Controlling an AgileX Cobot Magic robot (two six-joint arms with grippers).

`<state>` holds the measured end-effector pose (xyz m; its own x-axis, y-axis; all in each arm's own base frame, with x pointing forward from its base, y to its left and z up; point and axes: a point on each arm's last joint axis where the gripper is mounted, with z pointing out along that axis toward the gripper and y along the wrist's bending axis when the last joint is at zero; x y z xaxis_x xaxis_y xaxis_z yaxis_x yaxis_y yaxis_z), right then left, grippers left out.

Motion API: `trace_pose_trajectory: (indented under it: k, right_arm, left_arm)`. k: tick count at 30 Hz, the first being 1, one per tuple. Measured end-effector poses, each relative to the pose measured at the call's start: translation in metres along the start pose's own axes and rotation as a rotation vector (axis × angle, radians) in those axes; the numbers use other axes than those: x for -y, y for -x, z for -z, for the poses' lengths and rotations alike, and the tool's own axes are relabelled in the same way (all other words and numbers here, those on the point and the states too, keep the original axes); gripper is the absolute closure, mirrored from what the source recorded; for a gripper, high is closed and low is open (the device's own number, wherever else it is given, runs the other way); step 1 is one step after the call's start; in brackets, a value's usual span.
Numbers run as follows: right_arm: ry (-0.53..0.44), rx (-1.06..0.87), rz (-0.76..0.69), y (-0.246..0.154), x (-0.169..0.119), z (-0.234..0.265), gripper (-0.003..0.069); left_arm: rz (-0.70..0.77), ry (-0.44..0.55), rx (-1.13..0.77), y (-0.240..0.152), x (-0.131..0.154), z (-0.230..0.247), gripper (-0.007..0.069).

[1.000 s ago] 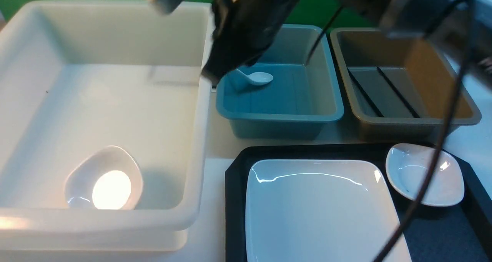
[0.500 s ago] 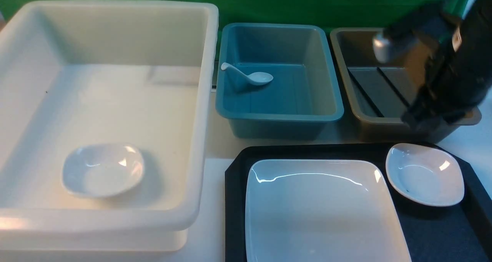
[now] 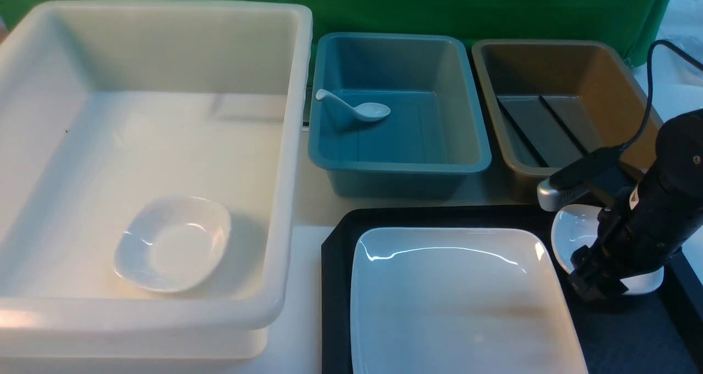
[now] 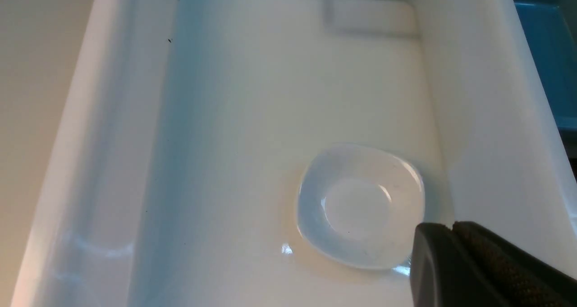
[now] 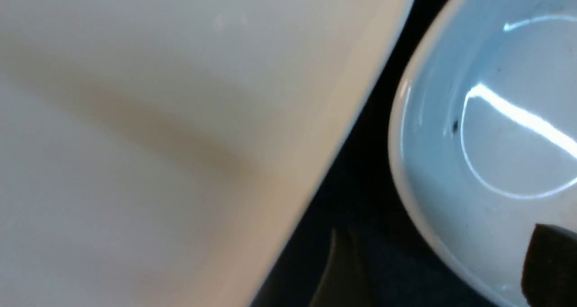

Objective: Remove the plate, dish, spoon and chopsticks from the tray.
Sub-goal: Use the right arm to grab a small plate from the dinner plate

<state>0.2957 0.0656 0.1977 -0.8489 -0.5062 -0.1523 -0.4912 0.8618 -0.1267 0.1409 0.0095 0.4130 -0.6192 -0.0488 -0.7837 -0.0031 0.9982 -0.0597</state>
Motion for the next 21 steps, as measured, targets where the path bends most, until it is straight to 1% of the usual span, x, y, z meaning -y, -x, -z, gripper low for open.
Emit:
trace_pose_trajectory:
  k: [7, 11, 15, 21]
  right_arm:
    - [-0.039, 0.002, 0.057, 0.005, 0.004, -0.015, 0.0139]
    - [-0.048, -0.005, 0.071, 0.006, 0.005, -0.022, 0.0192]
    - [-0.044, -0.015, 0.07, 0.007, 0.004, -0.027, 0.0218]
    - [-0.043, -0.017, 0.073, 0.008, 0.004, -0.031, 0.0223]
  left_arm:
    - [-0.004, -0.002, 0.0, 0.0, 0.0, 0.0, 0.0611]
    - [-0.001, -0.007, 0.0, 0.0, 0.001, 0.0, 0.0611]
    - [-0.003, -0.014, 0.001, 0.0, 0.001, 0.0, 0.0611]
    - [-0.004, -0.016, 0.002, 0.0, 0.001, 0.0, 0.0611]
